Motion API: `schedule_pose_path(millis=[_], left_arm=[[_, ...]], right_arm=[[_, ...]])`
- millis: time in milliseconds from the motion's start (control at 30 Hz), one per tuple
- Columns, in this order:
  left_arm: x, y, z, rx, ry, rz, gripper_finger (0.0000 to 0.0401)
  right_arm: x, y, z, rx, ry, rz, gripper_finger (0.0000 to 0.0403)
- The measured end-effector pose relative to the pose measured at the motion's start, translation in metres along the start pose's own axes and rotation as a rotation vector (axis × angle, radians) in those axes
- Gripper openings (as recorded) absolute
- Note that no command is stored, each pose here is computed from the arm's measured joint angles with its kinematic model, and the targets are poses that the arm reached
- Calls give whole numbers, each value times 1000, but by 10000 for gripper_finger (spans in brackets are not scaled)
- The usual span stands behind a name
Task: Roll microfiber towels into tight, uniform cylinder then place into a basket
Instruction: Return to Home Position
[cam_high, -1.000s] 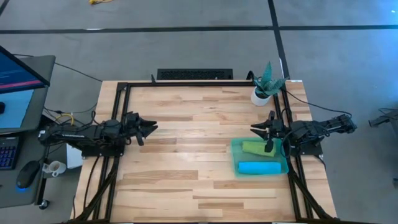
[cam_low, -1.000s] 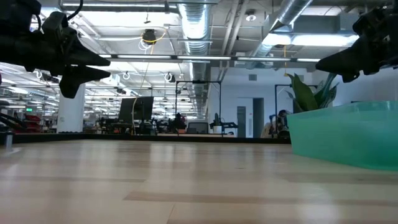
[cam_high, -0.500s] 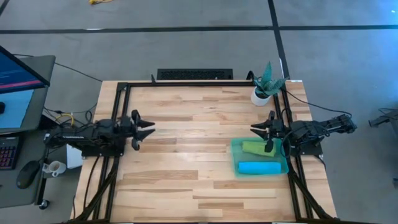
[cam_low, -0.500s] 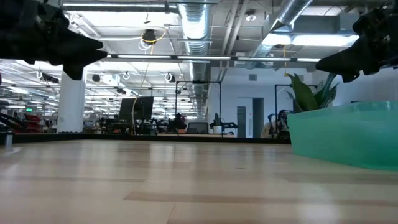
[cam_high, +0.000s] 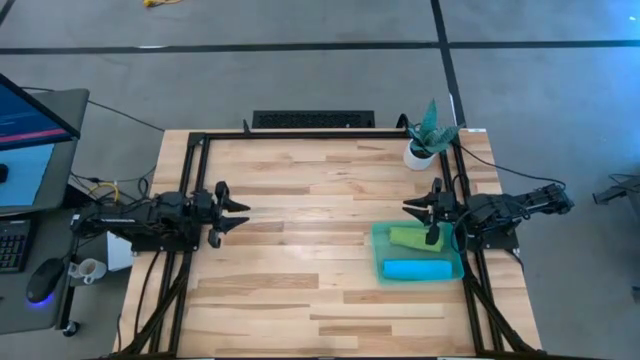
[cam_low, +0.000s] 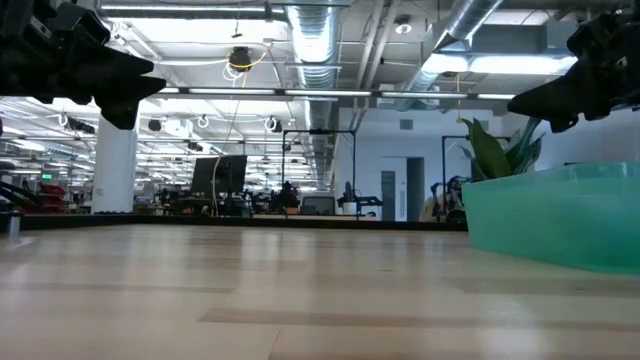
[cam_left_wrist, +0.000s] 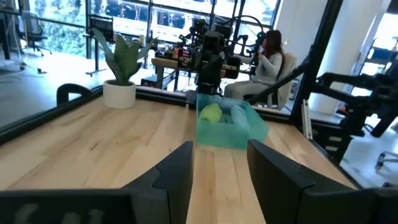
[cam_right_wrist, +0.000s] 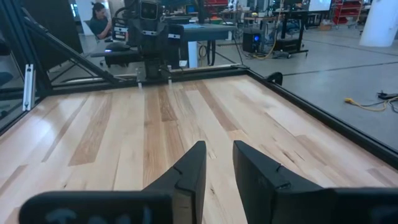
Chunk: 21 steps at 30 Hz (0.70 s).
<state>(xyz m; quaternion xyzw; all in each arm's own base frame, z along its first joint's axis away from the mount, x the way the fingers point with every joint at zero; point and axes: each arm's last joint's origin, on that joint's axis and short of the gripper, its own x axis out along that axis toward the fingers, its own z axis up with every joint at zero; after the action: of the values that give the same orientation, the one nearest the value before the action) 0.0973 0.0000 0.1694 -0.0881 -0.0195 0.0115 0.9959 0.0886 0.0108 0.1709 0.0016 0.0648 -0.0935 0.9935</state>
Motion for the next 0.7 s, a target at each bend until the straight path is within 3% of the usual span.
schedule_pose_path(millis=[700], left_arm=[[0,0,0,-11,1,2,141]], right_arm=[[0,0,0,0,0,0,102]])
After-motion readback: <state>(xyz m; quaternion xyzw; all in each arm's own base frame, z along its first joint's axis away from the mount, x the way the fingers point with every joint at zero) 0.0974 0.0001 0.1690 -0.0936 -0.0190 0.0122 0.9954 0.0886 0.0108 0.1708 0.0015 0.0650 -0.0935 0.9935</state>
